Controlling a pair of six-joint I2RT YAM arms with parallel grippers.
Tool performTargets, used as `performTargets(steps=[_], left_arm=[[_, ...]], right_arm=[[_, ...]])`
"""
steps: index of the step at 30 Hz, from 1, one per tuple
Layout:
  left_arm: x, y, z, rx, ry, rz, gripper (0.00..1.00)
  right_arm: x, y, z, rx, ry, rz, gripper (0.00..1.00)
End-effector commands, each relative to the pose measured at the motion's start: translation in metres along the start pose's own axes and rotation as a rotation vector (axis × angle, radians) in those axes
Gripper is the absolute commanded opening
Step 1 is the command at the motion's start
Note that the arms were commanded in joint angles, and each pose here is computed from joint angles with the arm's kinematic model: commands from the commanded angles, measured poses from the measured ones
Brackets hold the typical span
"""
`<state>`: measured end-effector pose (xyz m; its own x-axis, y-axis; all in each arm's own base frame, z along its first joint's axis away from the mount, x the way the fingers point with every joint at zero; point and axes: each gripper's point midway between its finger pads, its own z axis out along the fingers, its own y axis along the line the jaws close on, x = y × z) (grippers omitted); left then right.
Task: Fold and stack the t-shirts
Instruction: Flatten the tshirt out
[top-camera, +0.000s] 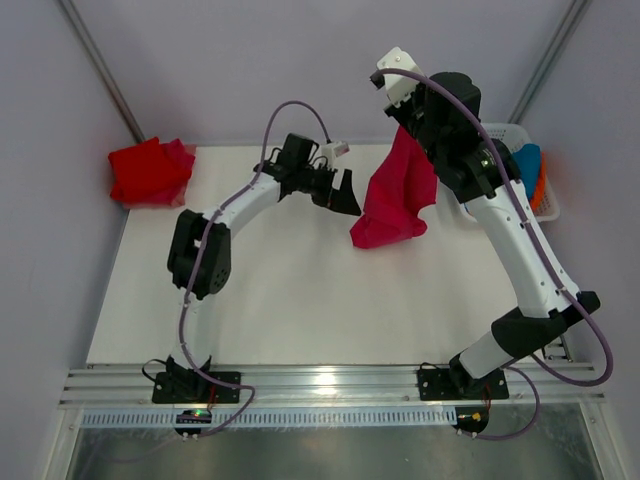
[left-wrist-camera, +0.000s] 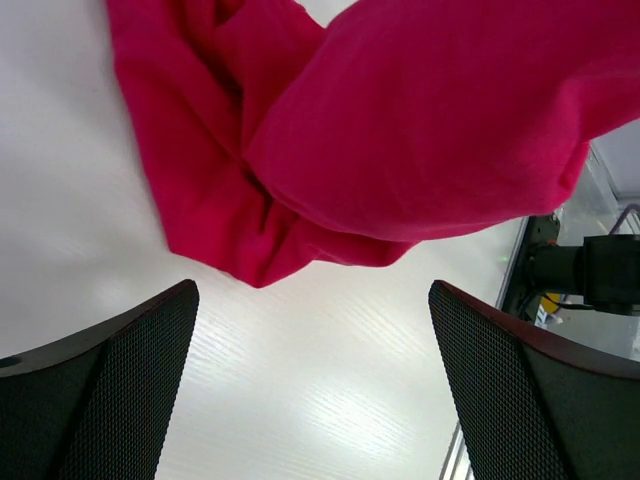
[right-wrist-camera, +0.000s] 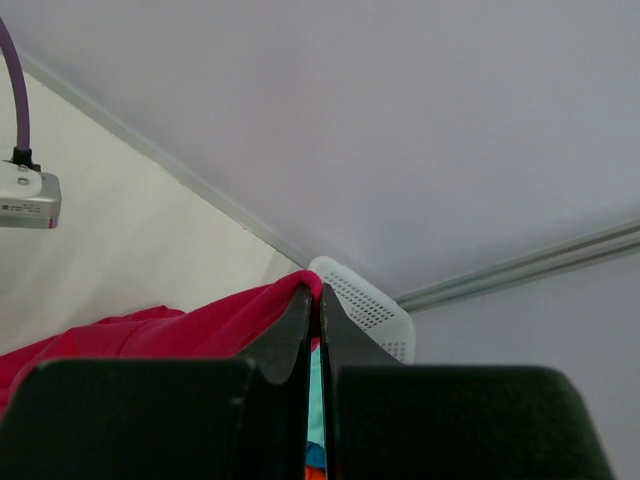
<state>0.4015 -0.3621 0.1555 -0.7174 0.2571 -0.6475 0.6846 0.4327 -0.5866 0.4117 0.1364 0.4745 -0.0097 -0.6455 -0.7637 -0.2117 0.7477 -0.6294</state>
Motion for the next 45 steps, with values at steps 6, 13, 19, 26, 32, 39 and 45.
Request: performTargets(steps=[6,13,19,26,32,39,45], left_arm=[[-0.007,-0.037,0.011,0.016,-0.005,0.102,0.99],[-0.006,-0.041,0.043,-0.093,0.026,0.215,0.99],[-0.010,-0.055,0.098,-0.118,0.045,0.258,0.99],[-0.004,-0.072,0.135,-0.087,0.058,0.273,0.07],[0.023,-0.049,0.097,-0.217,0.152,0.290,0.00],[-0.025,0.025,-0.093,-0.519,0.010,0.197,0.00],[-0.119,0.016,-0.305,-0.859,-0.276,0.280,0.00]], right_arm=[[-0.014,-0.001,0.001,0.021,-0.049,0.050,0.03],[-0.019,0.017,0.004,-0.042,-0.061,0.077,0.03],[-0.026,0.027,-0.001,-0.079,-0.081,0.093,0.03],[-0.025,0.030,-0.005,-0.093,-0.080,0.104,0.03],[-0.015,0.026,-0.008,-0.062,-0.060,0.078,0.03],[-0.007,0.006,-0.011,0.053,-0.046,0.032,0.03],[0.000,0.011,0.002,0.074,-0.019,0.023,0.03]])
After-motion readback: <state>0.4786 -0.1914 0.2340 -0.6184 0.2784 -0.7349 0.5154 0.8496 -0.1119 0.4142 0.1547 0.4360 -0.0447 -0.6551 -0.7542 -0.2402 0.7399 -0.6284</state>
